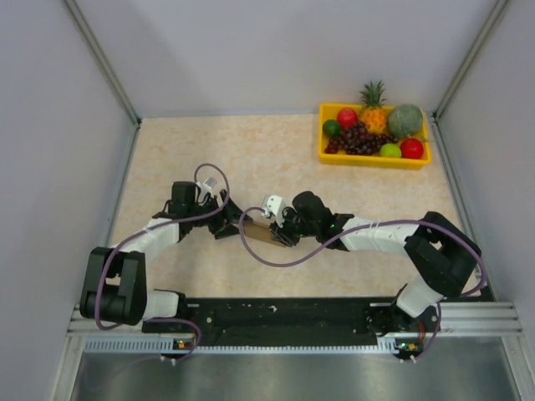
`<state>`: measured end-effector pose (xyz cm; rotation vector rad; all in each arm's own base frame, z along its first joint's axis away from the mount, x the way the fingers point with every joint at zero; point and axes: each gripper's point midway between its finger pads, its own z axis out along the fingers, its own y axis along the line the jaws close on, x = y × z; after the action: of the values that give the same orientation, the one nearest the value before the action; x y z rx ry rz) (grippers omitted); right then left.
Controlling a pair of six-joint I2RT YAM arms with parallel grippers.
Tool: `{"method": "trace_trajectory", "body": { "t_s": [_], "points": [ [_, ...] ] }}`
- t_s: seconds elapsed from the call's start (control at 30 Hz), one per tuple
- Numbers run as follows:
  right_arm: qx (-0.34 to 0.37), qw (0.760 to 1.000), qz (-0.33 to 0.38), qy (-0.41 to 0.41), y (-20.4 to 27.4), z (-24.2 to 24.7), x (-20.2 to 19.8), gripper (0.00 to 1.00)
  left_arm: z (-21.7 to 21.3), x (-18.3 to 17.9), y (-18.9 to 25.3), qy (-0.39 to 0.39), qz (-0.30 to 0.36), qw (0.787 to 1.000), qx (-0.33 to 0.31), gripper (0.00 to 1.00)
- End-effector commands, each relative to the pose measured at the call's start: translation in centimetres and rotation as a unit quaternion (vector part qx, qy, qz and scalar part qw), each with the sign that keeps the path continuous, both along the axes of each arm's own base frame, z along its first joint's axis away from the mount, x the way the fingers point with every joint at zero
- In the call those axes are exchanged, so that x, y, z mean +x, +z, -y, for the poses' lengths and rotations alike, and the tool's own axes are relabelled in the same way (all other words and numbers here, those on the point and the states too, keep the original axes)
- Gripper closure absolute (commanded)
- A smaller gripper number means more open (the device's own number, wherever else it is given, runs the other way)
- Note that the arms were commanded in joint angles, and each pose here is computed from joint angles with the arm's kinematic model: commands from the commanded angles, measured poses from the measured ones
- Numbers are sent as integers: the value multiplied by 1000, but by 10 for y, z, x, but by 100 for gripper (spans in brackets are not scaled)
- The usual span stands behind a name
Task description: Fold the paper box
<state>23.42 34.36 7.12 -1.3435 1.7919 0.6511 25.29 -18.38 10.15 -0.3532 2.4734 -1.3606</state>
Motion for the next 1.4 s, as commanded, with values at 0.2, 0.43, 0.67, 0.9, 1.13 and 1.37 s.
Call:
{"method": "trace_trajectory", "body": {
  "t_s": [0.2, 0.43, 0.67, 0.9, 1.13, 1.37],
  "points": [
    [-29, 999, -10, -9, -10, 12, 0, 90, -7, 14, -10, 14, 5, 1000, -20, 25],
    [-35, 999, -13, -9, -13, 12, 0, 92, -8, 12, -18, 11, 1, 999, -30, 31],
    [-36, 999, -18, -18, -17, 12, 1, 93, -7, 2, -31, 15, -8, 999, -43, 41],
    [-41, 998, -14, -41, -23, 17, 7, 96, -16, -4, -51, 44, -3, 998, -46, 55],
    [-40, 998, -11, -53, -22, 17, 9, 95, -19, -17, -78, 63, -30, 996, -54, 66],
    [-22, 997, -63, -46, -14, 10, -7, 64, -24, -18, -88, 64, -30, 997, -24, 68]
  ]
}}
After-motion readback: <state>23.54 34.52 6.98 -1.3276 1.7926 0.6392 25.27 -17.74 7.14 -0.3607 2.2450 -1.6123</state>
